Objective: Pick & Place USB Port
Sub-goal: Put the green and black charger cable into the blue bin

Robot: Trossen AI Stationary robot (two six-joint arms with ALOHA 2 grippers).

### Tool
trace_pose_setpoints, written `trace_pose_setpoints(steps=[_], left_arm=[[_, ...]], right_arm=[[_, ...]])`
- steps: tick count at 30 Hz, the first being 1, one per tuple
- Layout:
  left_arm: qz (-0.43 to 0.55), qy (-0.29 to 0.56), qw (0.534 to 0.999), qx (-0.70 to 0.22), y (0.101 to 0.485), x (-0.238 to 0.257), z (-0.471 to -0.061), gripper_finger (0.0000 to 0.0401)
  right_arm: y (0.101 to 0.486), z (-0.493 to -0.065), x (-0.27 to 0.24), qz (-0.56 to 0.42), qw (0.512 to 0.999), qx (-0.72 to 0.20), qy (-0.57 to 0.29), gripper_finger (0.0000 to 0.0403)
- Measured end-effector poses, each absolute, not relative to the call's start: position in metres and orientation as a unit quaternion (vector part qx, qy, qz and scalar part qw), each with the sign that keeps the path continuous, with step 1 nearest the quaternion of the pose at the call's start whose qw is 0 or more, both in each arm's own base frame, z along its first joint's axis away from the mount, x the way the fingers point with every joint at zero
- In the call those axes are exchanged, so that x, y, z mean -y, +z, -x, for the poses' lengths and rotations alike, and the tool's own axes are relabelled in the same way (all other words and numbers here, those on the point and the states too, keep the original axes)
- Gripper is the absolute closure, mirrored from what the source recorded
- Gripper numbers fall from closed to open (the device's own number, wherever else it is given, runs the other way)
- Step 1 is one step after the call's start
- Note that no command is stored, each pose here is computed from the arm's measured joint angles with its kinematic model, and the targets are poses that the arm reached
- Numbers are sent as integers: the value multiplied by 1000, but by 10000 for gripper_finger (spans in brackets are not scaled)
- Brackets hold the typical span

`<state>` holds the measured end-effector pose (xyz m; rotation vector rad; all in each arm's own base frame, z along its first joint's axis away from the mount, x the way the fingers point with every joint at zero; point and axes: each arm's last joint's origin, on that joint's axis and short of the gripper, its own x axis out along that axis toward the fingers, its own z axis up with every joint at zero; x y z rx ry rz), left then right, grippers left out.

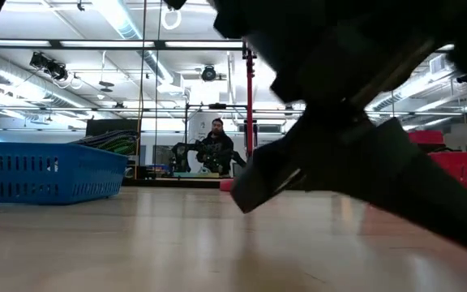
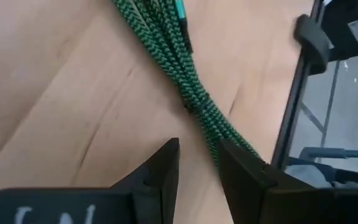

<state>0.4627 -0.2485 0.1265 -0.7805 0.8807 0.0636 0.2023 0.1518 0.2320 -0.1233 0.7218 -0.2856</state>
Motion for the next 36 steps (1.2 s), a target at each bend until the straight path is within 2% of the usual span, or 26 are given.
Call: trace_pose_setpoints(steps=[11,16,21,28,36], left_arm=[[387,4,828,-405,119,252,-468,288],[390,1,823,-414,110,253,-469,322],[381,-39,835,-396,111,255,-473,353],[296,-42,847,-440,121,244,-465,363],[150,48,886,-435,171,223,-447,352]], right_arm=[[232,-202,-152,62,924,-352,-137,316],[232,-202,-152,62,924,-352,-137,316],[232,-203,-152,54,924,-353,-134,316],[229,-197,-162,11,917,-391,-81,316],[211,-189,-202,9,915,-404,7,316]])
